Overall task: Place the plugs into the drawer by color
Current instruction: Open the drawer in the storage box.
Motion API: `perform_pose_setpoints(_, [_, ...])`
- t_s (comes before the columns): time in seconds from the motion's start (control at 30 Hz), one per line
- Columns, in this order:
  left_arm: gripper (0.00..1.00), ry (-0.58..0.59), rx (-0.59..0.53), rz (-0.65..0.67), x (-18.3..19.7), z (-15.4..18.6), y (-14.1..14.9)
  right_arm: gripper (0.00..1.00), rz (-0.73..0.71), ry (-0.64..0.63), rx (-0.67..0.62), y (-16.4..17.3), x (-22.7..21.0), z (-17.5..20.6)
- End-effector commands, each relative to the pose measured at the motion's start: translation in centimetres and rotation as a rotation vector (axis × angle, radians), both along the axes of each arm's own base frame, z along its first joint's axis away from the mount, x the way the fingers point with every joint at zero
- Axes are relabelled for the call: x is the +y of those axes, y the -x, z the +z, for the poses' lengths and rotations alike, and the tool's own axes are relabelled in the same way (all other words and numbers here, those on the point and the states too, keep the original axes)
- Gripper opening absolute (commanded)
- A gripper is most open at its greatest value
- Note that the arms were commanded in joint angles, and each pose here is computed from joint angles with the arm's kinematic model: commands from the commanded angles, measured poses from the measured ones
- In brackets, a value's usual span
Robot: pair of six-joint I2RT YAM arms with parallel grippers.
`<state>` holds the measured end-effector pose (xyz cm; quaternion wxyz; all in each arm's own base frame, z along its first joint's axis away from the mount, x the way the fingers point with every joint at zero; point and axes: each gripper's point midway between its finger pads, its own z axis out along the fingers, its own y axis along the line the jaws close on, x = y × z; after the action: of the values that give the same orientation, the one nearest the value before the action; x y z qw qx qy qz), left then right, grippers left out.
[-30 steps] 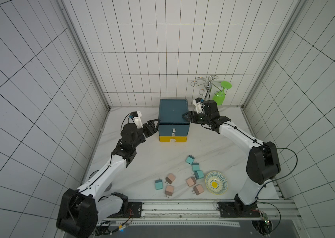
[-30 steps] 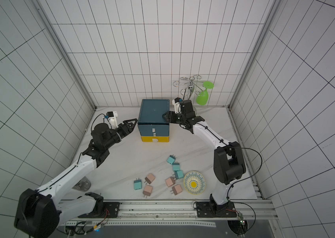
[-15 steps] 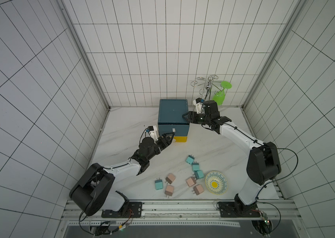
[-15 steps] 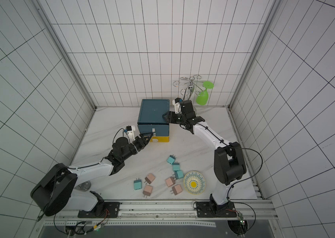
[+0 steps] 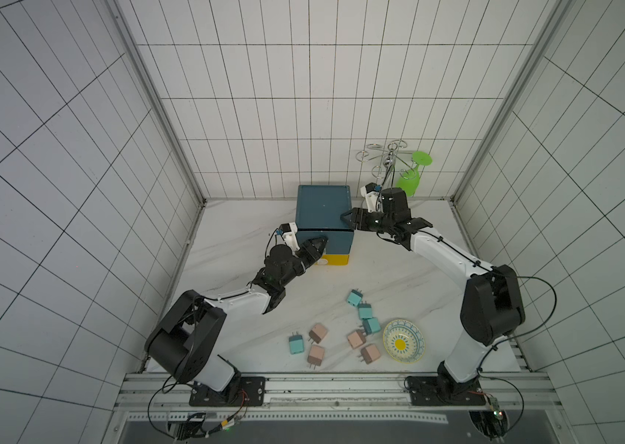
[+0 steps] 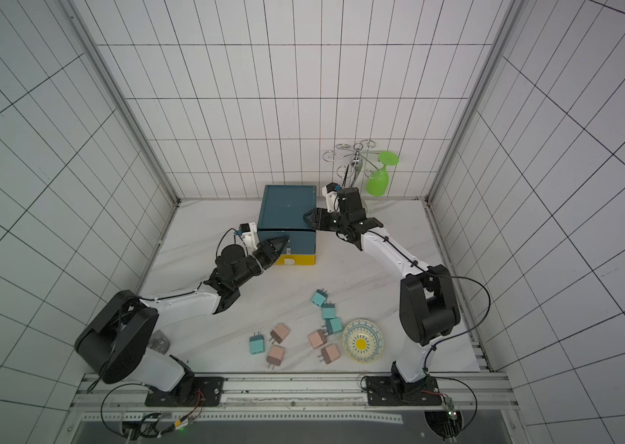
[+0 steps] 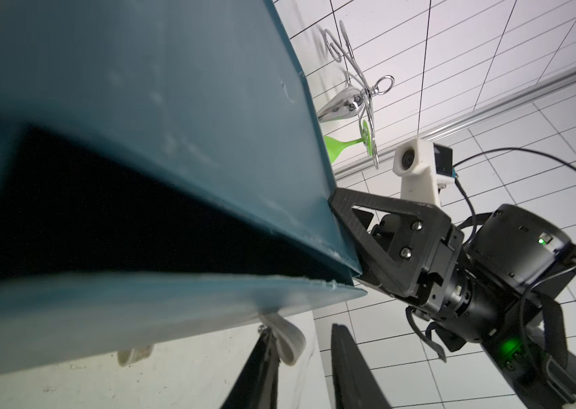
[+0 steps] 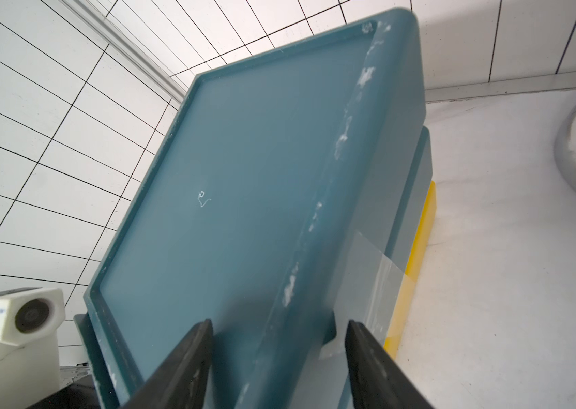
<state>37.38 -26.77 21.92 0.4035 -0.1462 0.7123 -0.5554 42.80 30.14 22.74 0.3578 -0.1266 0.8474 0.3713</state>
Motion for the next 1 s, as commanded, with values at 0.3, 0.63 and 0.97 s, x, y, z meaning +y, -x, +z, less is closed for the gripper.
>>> perform_pose_setpoints(0.3, [0.17,0.022,0.01,-0.055,-1.2,-1.2,-0.8,0.61,0.0,0.075,0.126,0.8,-1.0,-4.5])
perform_pose_setpoints(0.63, [0.0,0.004,-0.007,-0.137,-2.0,-1.3,4.4,0.58,-0.05,0.106,0.154,0.3,-1.6,-5.4])
perform_pose_setpoints(0.97, [0.0,-0.089,0.029,-0.176,-0.1,-3.0,11.8,0.58,-0.057,0.127,0.187,-0.2,-1.5,-6.5])
